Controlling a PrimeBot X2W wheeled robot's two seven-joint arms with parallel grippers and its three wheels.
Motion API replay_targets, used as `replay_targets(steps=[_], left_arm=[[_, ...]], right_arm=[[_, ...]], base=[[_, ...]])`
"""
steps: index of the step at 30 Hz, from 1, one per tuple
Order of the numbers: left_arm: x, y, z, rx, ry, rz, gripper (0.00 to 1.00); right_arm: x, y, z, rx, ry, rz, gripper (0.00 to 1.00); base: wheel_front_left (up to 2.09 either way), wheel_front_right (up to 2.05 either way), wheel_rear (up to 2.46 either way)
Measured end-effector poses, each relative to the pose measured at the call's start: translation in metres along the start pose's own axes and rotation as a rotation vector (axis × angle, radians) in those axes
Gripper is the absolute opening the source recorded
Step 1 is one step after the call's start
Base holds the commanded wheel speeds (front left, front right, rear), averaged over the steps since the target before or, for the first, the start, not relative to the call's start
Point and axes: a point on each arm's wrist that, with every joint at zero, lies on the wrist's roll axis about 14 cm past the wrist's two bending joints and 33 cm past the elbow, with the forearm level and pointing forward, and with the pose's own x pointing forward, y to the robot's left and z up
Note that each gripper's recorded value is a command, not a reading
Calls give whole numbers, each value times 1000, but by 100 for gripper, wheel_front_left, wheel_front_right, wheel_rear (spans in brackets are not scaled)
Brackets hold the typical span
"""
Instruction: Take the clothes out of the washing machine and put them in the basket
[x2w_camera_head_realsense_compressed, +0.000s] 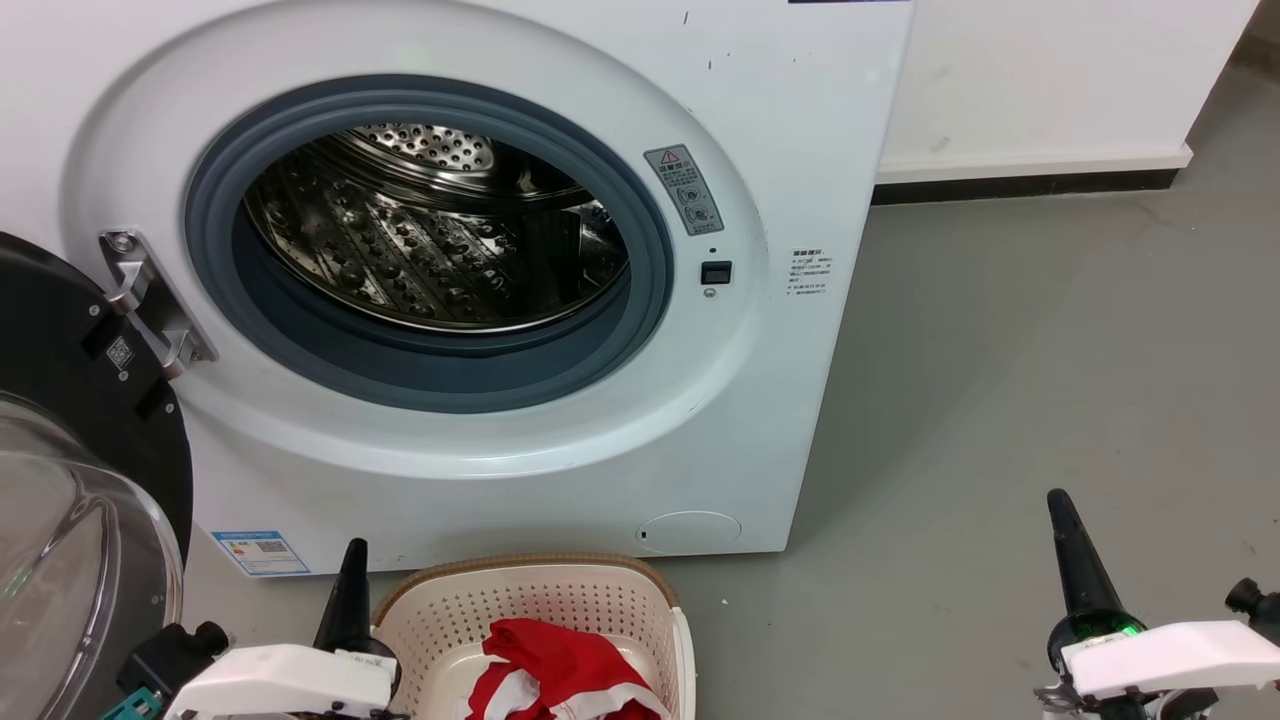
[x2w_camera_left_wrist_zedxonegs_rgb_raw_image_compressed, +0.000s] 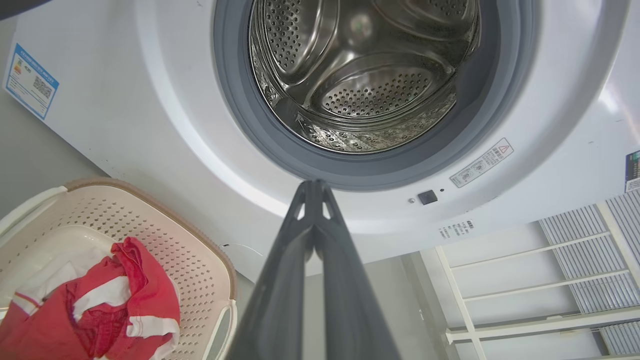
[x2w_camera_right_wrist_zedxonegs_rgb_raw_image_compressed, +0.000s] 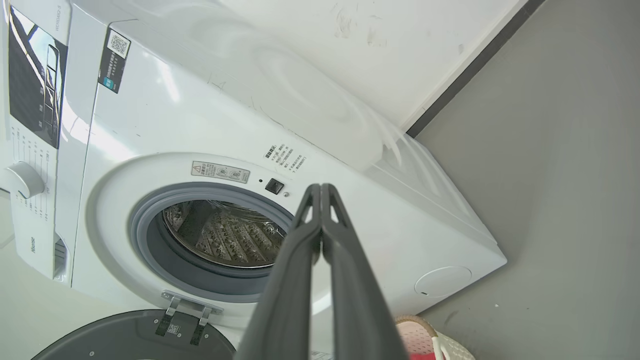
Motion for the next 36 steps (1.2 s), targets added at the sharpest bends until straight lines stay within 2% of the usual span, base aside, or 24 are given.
replay_targets(steps=[36], left_arm=[[9,-6,14,-371,5,-53,0]], right_arm=[[18,-3,-2,366,29,-20,0]], base=[[0,0,0]])
